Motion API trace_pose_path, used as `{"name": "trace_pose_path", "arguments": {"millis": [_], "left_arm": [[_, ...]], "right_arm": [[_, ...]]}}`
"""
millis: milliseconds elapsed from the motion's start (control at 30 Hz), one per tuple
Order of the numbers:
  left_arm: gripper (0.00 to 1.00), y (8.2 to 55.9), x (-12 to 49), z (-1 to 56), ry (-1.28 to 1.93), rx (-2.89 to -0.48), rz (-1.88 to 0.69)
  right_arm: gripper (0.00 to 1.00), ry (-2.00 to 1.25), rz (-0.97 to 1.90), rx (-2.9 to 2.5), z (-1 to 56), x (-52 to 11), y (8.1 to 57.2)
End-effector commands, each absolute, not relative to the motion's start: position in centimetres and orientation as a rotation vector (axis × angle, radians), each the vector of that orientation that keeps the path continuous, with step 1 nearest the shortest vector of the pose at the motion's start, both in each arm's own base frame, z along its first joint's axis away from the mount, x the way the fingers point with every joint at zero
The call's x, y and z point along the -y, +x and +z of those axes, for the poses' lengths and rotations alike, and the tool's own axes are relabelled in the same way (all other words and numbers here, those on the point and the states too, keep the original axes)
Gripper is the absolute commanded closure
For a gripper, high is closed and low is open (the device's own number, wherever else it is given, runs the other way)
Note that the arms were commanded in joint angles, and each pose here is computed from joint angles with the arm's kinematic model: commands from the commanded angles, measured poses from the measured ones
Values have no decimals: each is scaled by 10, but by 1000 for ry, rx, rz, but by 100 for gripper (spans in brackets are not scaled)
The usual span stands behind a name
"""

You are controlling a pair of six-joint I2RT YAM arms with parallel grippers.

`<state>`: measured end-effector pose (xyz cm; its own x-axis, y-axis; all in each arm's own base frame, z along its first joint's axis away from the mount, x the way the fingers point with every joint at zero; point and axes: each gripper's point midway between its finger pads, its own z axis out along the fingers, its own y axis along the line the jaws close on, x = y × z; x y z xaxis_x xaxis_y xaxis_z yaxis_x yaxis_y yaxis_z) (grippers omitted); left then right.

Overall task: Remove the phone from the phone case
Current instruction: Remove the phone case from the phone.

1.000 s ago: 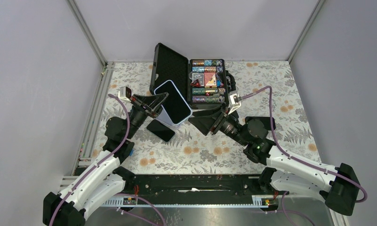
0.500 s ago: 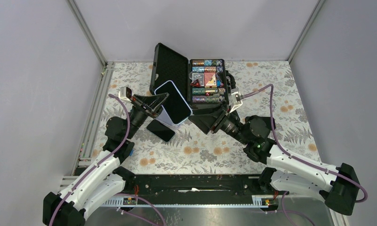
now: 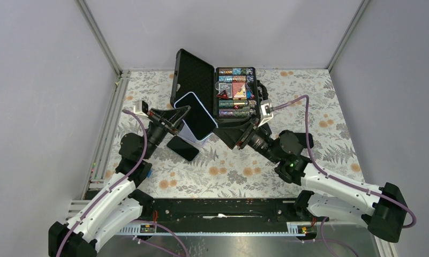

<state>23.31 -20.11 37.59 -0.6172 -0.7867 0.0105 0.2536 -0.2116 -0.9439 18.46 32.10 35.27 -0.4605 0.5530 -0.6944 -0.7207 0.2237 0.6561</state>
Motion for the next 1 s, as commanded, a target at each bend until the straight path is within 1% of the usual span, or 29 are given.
{"name": "trace_pose_path", "arguments": {"millis": [0,133,333,467,800,967], "left_arm": [[100,215,192,416,-660,-1209,-2049],[100,212,196,417,-673,-1227,-2105],[100,208,195,412,-729,-1247,-2160],[100,204,195,417,-722,-1232,-2195],[100,199,191,429,-708,-1189,-2242],[100,199,192,429,-703,-1190,-2244]], "right_arm": [[38,-217,1384,-1382,342,-321,195],[37,-296,1323,-1364,329,-326,197],[37,-335,1199,-1422,291,-330,215],[36,-366,1198,-1411,270,-335,219],[33,-367,1190,-1357,250,-329,228],[30,-368,1202,-1342,248,-326,227]]}}
